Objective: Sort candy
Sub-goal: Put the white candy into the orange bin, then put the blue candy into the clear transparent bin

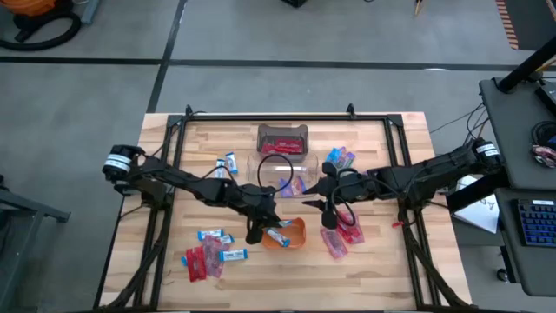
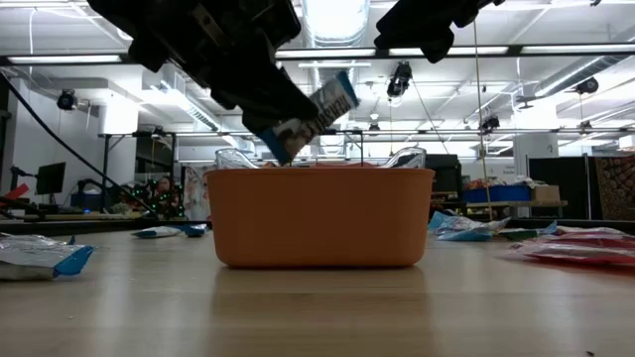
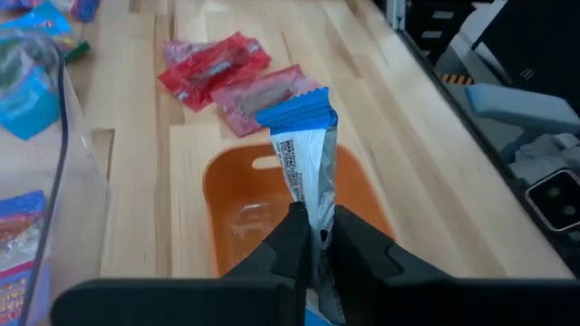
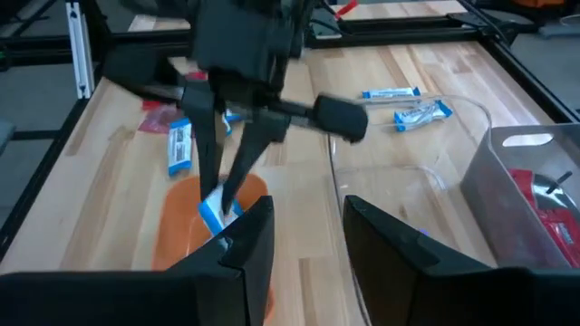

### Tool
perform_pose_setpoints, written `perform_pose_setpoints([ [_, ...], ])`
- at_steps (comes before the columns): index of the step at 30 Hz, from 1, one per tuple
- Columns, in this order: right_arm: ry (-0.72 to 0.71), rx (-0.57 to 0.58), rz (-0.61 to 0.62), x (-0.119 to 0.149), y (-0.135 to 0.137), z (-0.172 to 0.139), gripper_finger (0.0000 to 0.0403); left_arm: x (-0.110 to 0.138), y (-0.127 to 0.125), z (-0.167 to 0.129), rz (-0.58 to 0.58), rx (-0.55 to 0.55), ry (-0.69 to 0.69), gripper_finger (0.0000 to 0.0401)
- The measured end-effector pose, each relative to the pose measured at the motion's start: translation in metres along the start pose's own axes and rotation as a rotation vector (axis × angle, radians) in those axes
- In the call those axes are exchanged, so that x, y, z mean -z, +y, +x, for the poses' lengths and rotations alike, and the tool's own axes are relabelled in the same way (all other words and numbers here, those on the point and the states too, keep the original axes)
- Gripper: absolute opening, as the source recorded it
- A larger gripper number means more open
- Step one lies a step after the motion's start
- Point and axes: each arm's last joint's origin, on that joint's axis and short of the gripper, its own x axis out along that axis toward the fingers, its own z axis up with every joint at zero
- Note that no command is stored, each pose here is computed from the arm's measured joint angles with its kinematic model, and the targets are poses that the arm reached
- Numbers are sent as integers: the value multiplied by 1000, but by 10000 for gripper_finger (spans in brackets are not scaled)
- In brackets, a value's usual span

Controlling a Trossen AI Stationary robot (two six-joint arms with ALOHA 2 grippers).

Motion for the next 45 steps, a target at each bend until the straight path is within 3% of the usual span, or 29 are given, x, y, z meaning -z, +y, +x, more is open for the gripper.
perform_pose_setpoints([
  [8,-14,-2,16,-2,-1,-4,149,6,1,0,-36,-7,52,85],
  [13,-14,4,31,-2,-1,-4,149,8,-1,-10,-57,-17,128,99],
  [21,52,84,131,6,-4,-4,137,4,-12,-67,-158,-52,292,100],
  [28,177,138,269,15,-7,-8,128,5,-16,-114,-220,-203,333,100],
  [39,484,544,513,40,-38,-30,127,1,-16,-145,-65,-367,266,100],
  [45,606,619,585,48,-52,-38,139,-1,-16,-149,-38,-386,251,100],
])
